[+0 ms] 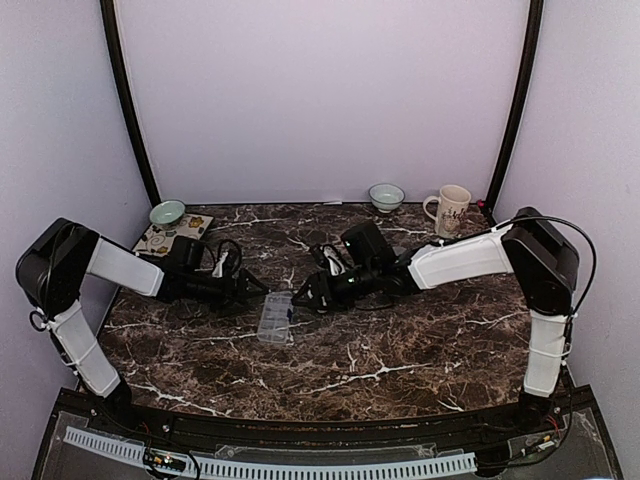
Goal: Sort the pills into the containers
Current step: Open the lid of the pill container.
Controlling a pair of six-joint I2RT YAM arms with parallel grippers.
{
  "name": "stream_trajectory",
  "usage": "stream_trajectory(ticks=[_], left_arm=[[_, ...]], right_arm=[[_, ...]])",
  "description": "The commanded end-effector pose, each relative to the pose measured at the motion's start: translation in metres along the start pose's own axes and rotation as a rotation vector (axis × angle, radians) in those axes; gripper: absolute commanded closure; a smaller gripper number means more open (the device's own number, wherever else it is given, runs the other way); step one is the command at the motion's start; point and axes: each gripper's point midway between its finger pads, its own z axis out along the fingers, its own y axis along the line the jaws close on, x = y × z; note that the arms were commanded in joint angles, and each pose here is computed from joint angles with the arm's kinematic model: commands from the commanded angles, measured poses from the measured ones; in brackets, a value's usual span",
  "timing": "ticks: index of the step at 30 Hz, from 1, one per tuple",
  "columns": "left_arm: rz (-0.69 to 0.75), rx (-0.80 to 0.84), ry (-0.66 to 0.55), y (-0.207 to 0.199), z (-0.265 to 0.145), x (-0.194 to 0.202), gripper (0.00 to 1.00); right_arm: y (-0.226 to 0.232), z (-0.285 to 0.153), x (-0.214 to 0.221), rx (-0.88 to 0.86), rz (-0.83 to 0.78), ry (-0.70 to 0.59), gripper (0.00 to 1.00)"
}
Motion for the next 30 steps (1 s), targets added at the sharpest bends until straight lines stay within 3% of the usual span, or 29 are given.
stream_trajectory(ticks=[1,10,24,30], left_arm=[[0.057,-0.201,0.018,0.01,-0.024,0.005,0.01],[0.208,-0.35,0.095,-0.023,-0.032,0.028,0.01],[0.337,-0.595,0.151,-0.032,-0.017,0.072,0.01],[0.364,-0.656,0.084,-0.043,-0.018,0.076,0.01]], right_arm=[[-0.008,0.009,0.014,0.074,-0.053,0.028,0.46],[-0.018,0.024,0.039,0.142,-0.053,0.081,0.56],[-0.026,0.035,0.036,0.181,-0.02,0.061,0.78],[-0.027,0.035,0.038,0.183,-0.017,0.066,0.8]])
